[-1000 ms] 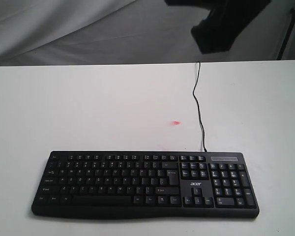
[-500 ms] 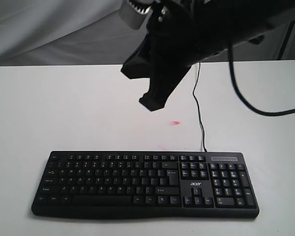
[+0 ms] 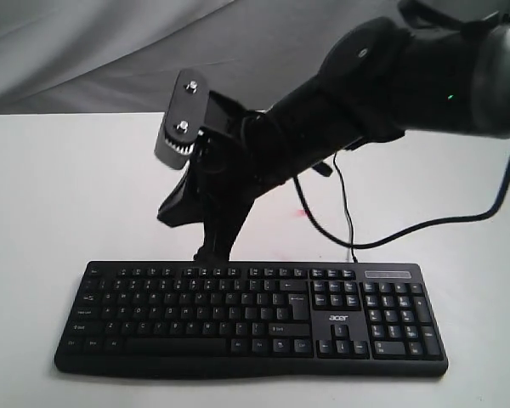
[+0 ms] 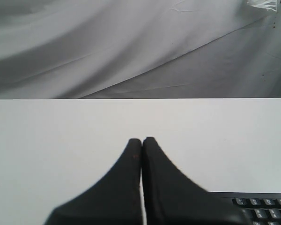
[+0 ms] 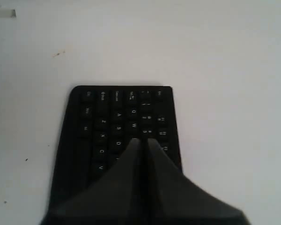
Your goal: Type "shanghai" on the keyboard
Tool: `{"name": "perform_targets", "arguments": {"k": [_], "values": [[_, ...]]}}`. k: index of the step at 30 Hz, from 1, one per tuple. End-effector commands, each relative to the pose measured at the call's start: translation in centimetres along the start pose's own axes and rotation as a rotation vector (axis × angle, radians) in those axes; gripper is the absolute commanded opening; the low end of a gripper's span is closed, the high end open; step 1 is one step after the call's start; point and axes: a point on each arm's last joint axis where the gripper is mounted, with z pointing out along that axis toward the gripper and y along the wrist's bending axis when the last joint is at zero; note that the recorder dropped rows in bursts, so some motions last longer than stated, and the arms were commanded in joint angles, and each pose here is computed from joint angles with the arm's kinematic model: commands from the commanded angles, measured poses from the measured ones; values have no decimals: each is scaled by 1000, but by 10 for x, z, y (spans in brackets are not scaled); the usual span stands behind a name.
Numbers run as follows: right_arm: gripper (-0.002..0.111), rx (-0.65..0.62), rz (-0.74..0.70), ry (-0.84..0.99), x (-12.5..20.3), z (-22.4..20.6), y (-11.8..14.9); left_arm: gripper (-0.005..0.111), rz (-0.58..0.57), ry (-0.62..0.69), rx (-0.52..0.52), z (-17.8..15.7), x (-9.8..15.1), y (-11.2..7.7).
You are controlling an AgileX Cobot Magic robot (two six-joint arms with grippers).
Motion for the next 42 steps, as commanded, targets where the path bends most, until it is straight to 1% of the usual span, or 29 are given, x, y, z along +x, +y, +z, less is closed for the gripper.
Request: {"name": "perform_targets", "arguments": {"k": [1,5,9,15,23,27,33,38,42], "values": [[0,-72,-10,9,-2,28,15,1,-5,4,5,0,0,0],[0,-32,-56,20,-8,50,27,1,-5,4,5,0,0,0],[0,-55,-83,34,-11,65,42,1,-5,4,5,0,0,0],[0,-11,-92,42,-12,84,50,1,-5,4,5,0,0,0],[0,-27,28,45,4,109,50,1,-5,4,5,0,0,0],[0,13,11,42,7,114,45,1,-5,4,5,0,0,0],[0,28,10,45,8,115,44,1,-5,4,5,0,0,0],[0,88,13,54,11,118,38,1,-5,4,5,0,0,0],[0,80,3,47,8,123,35,1,-5,4,5,0,0,0]]}}
